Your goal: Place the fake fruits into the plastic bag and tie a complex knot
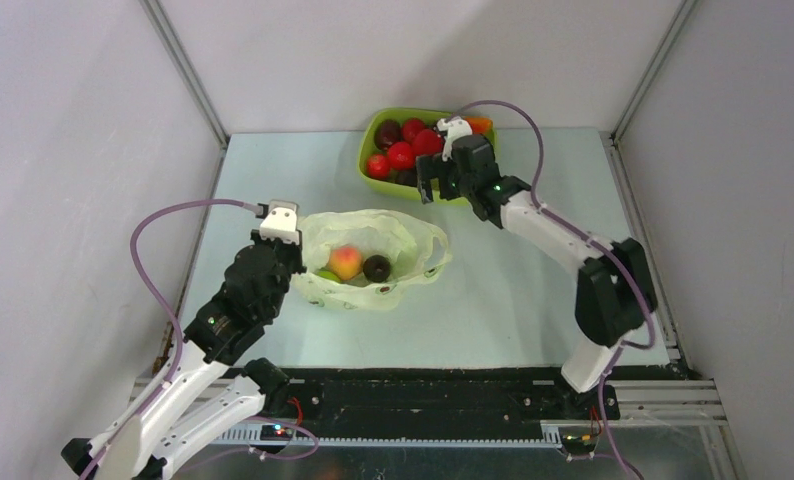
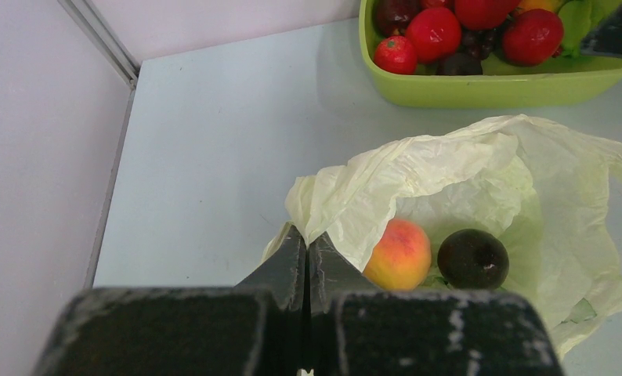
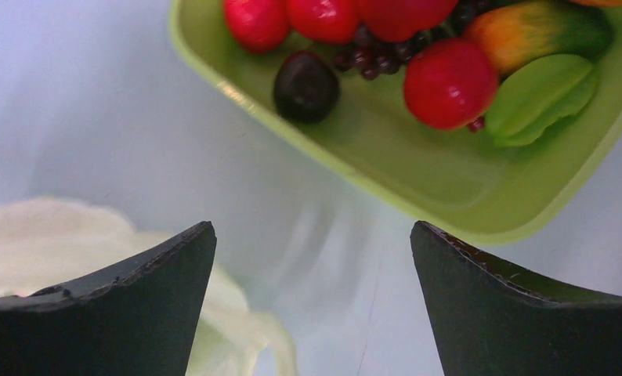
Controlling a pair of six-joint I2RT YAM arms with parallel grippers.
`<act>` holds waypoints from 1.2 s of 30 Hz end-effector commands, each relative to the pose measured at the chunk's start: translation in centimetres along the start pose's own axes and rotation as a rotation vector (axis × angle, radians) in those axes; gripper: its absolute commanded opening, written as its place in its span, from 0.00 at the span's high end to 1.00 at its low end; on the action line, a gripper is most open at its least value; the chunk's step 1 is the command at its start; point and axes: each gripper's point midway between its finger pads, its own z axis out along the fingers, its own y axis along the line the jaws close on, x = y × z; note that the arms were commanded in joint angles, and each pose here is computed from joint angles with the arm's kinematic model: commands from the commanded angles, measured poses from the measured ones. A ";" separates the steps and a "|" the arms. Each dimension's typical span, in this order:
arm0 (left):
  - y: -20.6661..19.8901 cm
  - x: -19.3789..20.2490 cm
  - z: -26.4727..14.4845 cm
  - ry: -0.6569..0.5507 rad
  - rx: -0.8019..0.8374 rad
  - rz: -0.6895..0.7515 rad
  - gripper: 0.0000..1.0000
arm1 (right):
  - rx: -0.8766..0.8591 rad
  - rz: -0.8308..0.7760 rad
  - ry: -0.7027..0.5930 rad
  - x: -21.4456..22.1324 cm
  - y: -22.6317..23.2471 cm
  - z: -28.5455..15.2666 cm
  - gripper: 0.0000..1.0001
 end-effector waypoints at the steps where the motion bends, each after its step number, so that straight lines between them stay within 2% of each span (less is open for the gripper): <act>1: 0.7 -1.9 -0.3 -0.051 -0.025 -0.027 1.00 | 0.162 -0.047 -0.020 -2.4 -3.4 2.9 0.01; 3: 0.8 -2.0 -0.3 -0.053 -0.027 -0.028 1.00 | 0.192 -0.061 -0.040 -4.0 -4.1 4.3 0.01; 4: 0.8 -2.0 -0.3 -0.054 -0.028 -0.029 1.00 | 0.204 -0.066 -0.006 -2.9 -4.5 5.7 0.00; 5: 0.8 -2.0 -0.4 -0.054 -0.028 -0.030 1.00 | 0.214 -0.065 -0.034 -4.5 -4.9 6.0 0.00; 6: 0.8 -2.0 -0.4 -0.054 -0.027 -0.028 1.00 | 0.225 -0.070 0.006 -3.1 -5.4 7.4 0.01; 7: 0.8 -2.0 -0.4 -0.055 -0.028 -0.029 1.00 | 0.229 -0.071 -0.017 -4.3 -5.5 7.7 0.01; 8: 0.8 -2.0 -0.4 -0.054 -0.029 -0.028 1.00 | 0.237 -0.073 0.009 -3.3 -5.9 8.9 0.01; 12: 0.8 -2.0 -0.3 -0.054 -0.029 -0.028 1.00 | 0.243 -0.044 -0.007 -3.9 -6.4 11.2 0.01; 16: 0.9 -2.0 -0.4 -0.055 -0.028 -0.027 1.00 | 0.248 0.065 -0.061 -5.2 -6.6 12.8 0.01; 26: 0.9 -2.2 -0.5 -0.059 -0.025 -0.029 1.00 | 0.166 0.409 -0.093 -5.0 -6.8 16.1 0.01; 36: 0.9 -2.4 -0.7 -0.067 -0.019 -0.035 1.00 | 0.206 0.516 -0.071 -3.9 -7.3 18.8 0.01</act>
